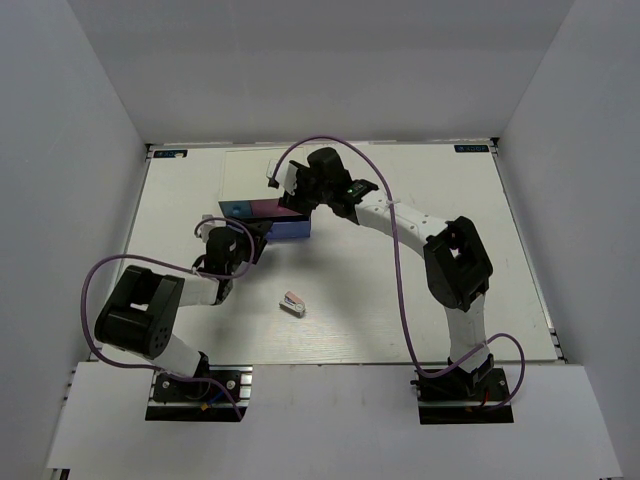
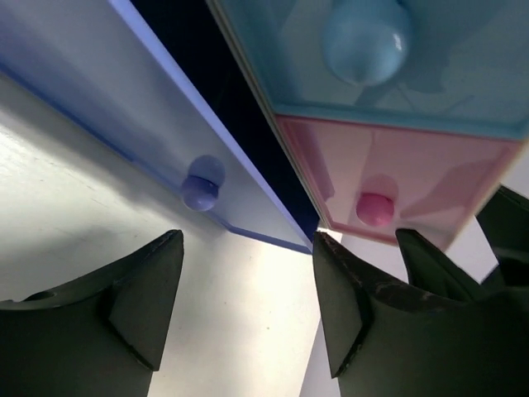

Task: Sort the stationery into containers
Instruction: Open the drawer in the storage box.

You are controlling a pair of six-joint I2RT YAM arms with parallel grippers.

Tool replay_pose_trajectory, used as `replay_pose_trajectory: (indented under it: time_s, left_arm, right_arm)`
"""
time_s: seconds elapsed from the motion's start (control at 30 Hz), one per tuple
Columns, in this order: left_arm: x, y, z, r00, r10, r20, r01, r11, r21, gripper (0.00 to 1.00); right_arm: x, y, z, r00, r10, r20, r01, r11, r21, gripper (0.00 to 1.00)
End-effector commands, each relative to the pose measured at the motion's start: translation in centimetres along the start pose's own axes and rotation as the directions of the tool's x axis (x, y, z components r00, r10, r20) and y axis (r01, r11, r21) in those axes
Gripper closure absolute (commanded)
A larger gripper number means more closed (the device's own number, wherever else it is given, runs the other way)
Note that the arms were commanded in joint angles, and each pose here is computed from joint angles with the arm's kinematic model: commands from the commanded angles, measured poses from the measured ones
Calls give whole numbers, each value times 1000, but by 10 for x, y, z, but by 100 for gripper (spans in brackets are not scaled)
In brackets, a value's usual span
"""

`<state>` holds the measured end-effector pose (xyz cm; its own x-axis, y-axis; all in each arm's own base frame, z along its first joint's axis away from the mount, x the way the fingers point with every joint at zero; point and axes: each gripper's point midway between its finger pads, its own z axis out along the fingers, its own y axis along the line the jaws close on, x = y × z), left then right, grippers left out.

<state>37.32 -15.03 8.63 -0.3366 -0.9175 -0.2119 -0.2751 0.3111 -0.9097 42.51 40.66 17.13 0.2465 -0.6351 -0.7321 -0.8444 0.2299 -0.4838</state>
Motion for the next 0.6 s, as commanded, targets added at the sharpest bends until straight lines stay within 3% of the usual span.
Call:
replay_pose_trajectory:
  time_s: [0.0,0.2,0.53,0.57]
  left_arm:
    - [-7,1,3,1000,13,23,-11,998,-61,26]
    - [-15,-6,8,998,15,54,-11,998,-69,21]
    - [-27,-2,15,995,27,93,-6,975,-221,17]
    - [-24,13,14,997,34,76,-11,958,-286,17]
  right_arm:
    - [11,0,-4,999,22,-29,-22,1000,9,33]
    - [12,2,-4,999,22,-30,-22,1000,5,33]
    - [13,2,-2,999,24,-33,-23,1000,8,33]
    - [12,2,-2,999,21,-32,-21,1000,7,33]
